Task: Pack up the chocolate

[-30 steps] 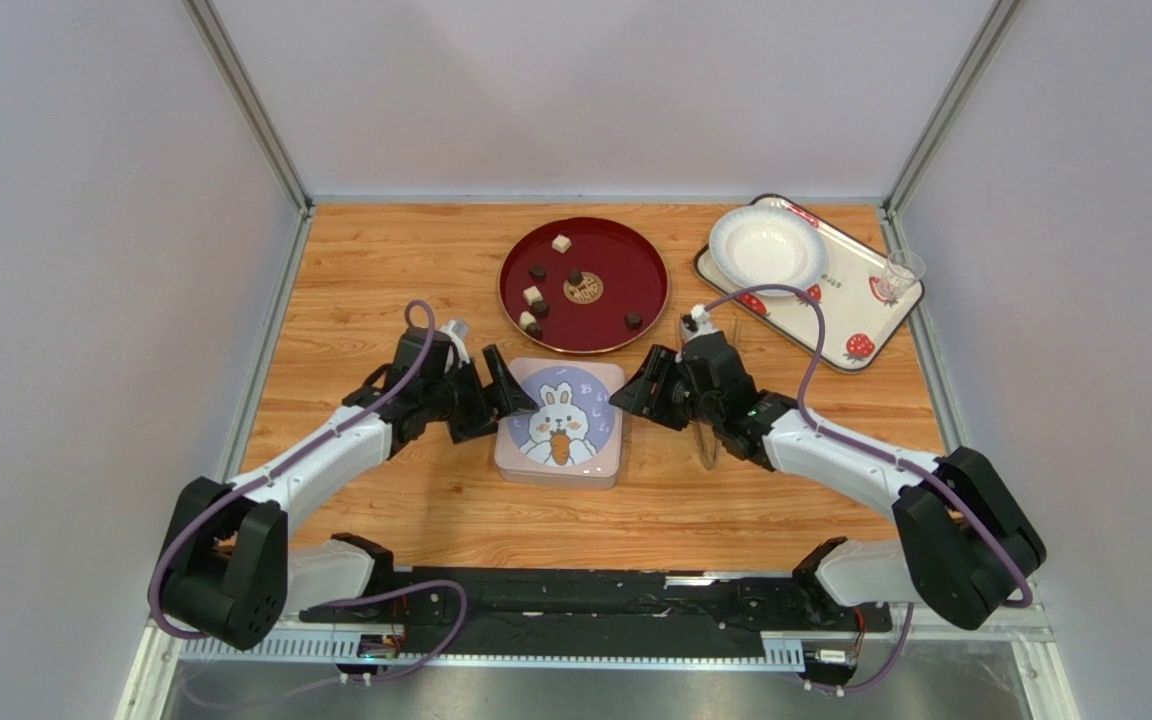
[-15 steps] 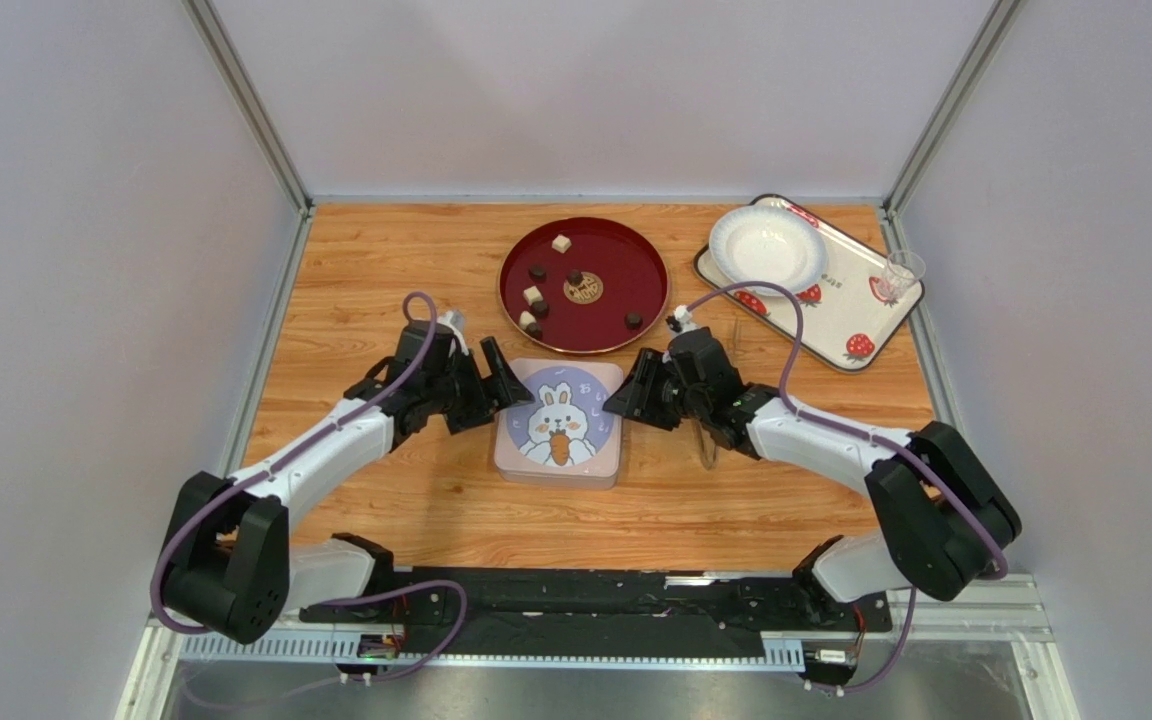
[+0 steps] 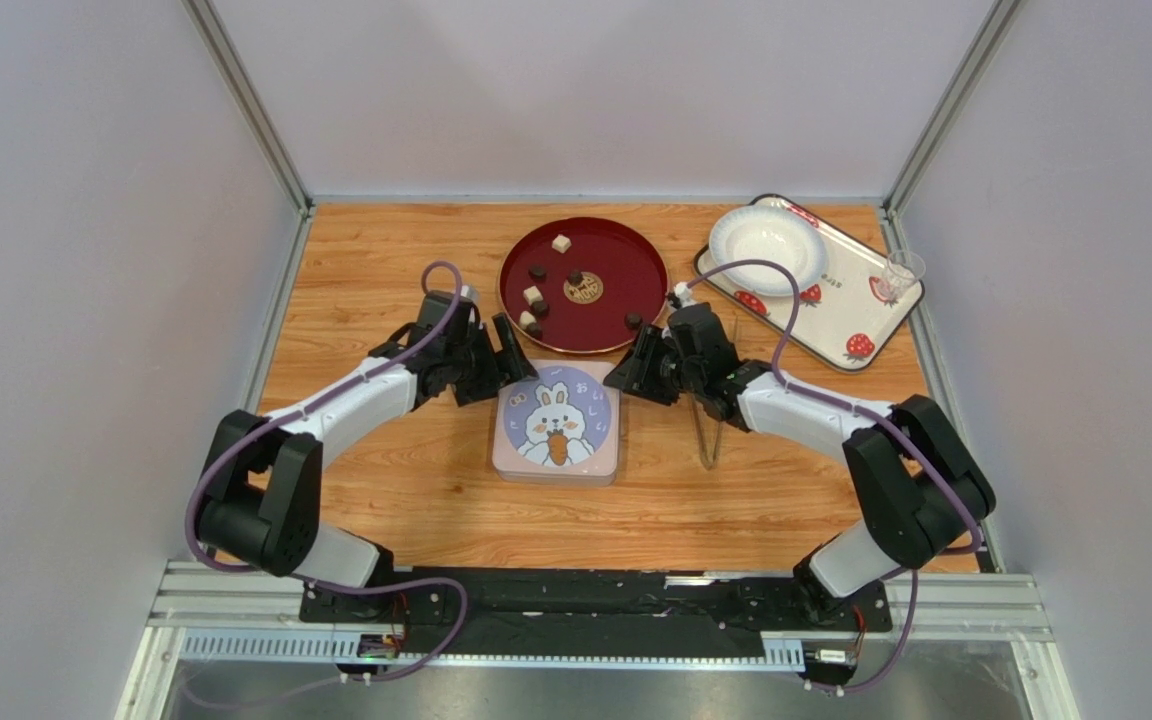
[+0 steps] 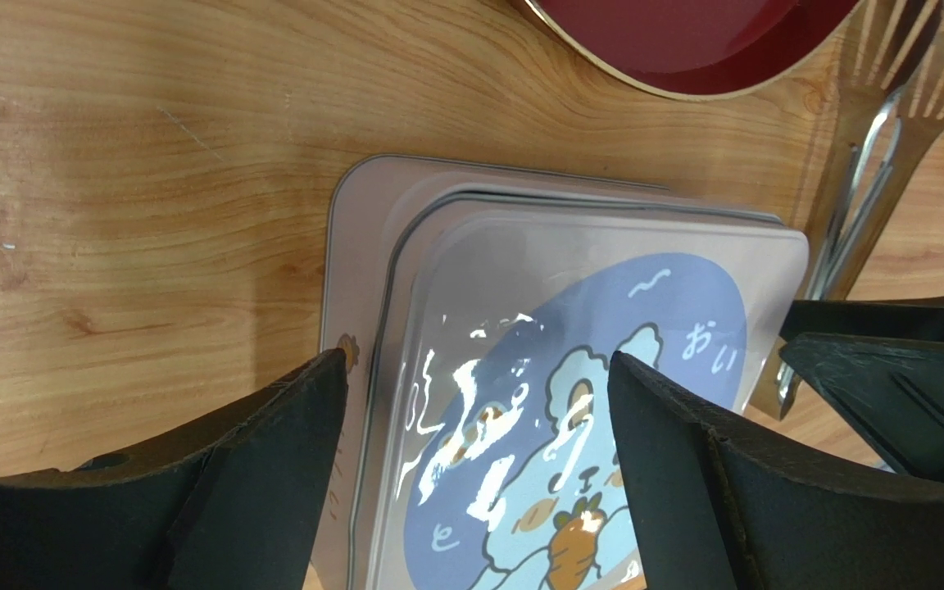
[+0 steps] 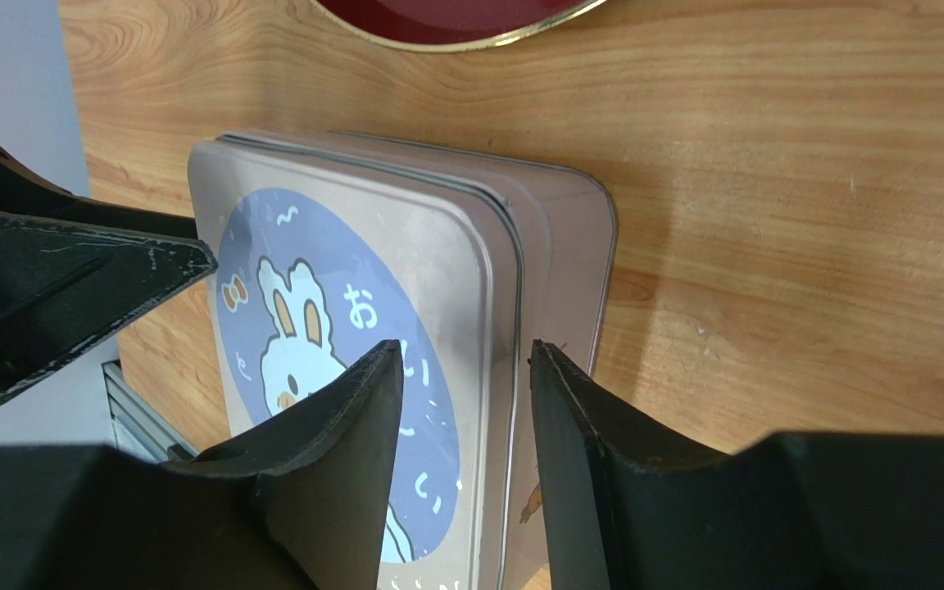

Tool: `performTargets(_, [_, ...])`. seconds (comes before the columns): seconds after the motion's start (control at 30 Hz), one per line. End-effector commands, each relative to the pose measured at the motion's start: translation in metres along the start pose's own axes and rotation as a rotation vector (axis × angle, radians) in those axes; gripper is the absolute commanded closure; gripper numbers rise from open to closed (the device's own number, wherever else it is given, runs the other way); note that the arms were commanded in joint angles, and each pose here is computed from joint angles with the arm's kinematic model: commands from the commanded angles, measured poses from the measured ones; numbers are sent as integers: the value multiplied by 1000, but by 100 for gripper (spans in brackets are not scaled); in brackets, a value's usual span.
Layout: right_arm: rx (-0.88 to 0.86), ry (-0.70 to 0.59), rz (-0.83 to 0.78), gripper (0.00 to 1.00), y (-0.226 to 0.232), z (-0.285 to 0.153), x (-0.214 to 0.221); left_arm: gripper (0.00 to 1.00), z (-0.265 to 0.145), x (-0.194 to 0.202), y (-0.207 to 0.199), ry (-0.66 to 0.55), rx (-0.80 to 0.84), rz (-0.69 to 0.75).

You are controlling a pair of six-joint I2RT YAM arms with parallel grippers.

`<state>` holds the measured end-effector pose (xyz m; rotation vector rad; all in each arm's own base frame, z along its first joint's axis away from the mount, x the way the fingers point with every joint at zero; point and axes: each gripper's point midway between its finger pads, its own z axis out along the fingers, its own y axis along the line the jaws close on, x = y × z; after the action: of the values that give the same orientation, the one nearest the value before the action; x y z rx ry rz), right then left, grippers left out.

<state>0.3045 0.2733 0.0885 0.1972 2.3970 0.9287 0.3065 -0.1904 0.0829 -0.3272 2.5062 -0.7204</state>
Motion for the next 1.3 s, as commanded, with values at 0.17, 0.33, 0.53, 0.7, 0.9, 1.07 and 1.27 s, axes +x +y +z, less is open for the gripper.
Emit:
performTargets(0.17, [-14, -38, -40, 55, 2, 12, -30, 16, 10, -24, -6, -33, -31, 69])
performTargets(0.33, [-30, -12, -68, 59, -4, 21, -32, 18, 19, -28, -1, -34, -52, 86])
performTargets(0.53, [-50, 55, -80, 64, -9, 33, -25, 22, 31, -29, 1, -13, -52, 105])
performTargets(0.7, [-62, 115, -58, 69, -16, 41, -17, 31, 40, -25, 0, 18, -32, 110])
performTargets(0.9, [-56, 166, -38, 86, -22, 44, -8, 51, 46, -14, -1, 65, 5, 107])
performTargets(1.07, [-4, 208, -15, 88, -36, 36, 7, 55, 48, 4, 10, 119, -16, 69])
performTargets(1.27, [37, 237, -8, 88, -50, 23, 25, 57, 39, 38, 29, 172, -50, -30])
